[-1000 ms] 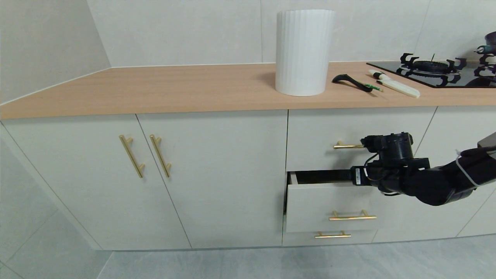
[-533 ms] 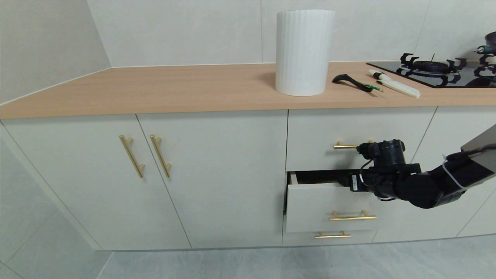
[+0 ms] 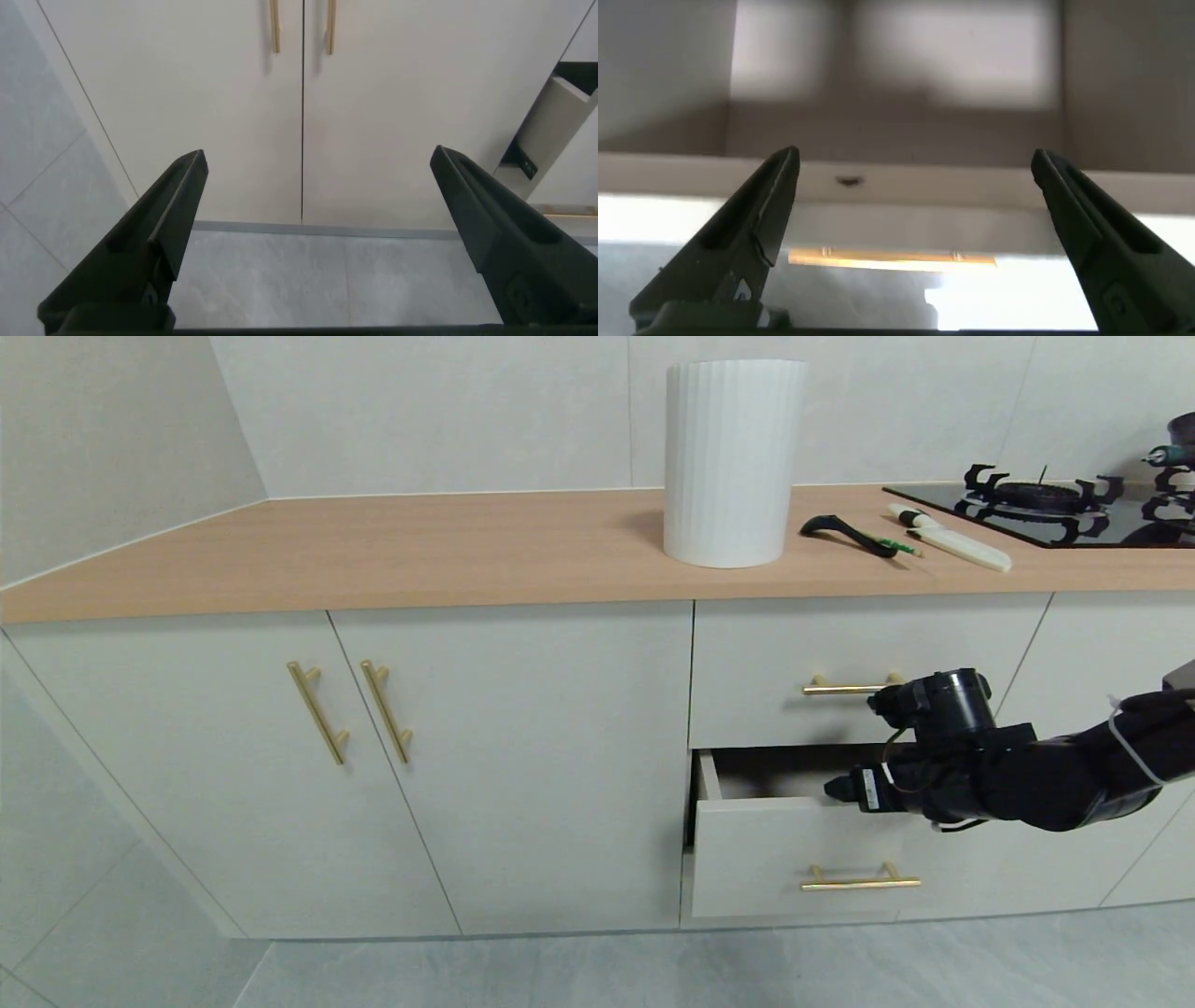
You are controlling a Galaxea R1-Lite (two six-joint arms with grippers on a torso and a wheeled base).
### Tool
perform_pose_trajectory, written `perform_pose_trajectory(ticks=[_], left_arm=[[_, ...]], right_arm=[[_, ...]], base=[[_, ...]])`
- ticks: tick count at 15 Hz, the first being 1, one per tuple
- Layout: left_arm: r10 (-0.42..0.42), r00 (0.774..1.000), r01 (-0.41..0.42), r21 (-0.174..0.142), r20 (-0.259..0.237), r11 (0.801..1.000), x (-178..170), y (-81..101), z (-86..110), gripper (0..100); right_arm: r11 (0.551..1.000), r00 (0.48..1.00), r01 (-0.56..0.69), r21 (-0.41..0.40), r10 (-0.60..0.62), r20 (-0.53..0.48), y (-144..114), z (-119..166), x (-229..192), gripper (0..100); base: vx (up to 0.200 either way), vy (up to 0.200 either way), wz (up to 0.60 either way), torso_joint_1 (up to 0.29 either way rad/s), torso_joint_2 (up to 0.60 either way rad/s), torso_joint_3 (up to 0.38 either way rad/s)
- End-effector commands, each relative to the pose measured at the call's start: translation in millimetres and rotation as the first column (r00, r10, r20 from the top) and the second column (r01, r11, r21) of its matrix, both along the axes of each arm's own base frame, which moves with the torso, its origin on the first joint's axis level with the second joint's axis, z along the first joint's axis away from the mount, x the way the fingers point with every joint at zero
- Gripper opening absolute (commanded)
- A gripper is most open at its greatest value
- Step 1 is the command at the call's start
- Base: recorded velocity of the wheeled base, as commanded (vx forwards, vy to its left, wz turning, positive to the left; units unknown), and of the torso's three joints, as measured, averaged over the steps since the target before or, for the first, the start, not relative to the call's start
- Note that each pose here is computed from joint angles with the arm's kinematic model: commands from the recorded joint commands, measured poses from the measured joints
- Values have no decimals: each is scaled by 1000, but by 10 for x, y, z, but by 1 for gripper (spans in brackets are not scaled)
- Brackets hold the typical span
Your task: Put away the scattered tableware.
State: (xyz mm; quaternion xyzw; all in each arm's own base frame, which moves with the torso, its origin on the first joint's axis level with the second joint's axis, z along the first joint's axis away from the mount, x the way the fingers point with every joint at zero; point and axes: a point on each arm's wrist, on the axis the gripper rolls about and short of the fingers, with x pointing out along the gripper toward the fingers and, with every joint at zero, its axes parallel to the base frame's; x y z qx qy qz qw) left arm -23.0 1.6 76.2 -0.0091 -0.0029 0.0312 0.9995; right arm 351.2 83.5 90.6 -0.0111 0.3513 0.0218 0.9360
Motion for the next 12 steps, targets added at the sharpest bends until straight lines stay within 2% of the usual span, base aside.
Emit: perform_pose_trajectory(ticks=[1, 7, 12], left_arm=[[0, 1000, 0, 0, -1, 1000, 1, 0, 0, 100], [0, 1000, 0, 0, -1, 1000, 1, 0, 0, 100], [0, 1000, 0, 0, -1, 1000, 1, 0, 0, 100]], right_arm=[[1000, 1000, -7, 1, 7, -1, 3, 125, -94, 100], [1000, 998, -22, -10, 22, -62, -13, 66, -431, 100], [999, 994, -36, -20, 34, -100, -100, 74, -899, 100]], base=[[0, 0, 0, 0, 0, 0], [0, 0, 0, 0, 0, 0], [0, 0, 0, 0, 0, 0]])
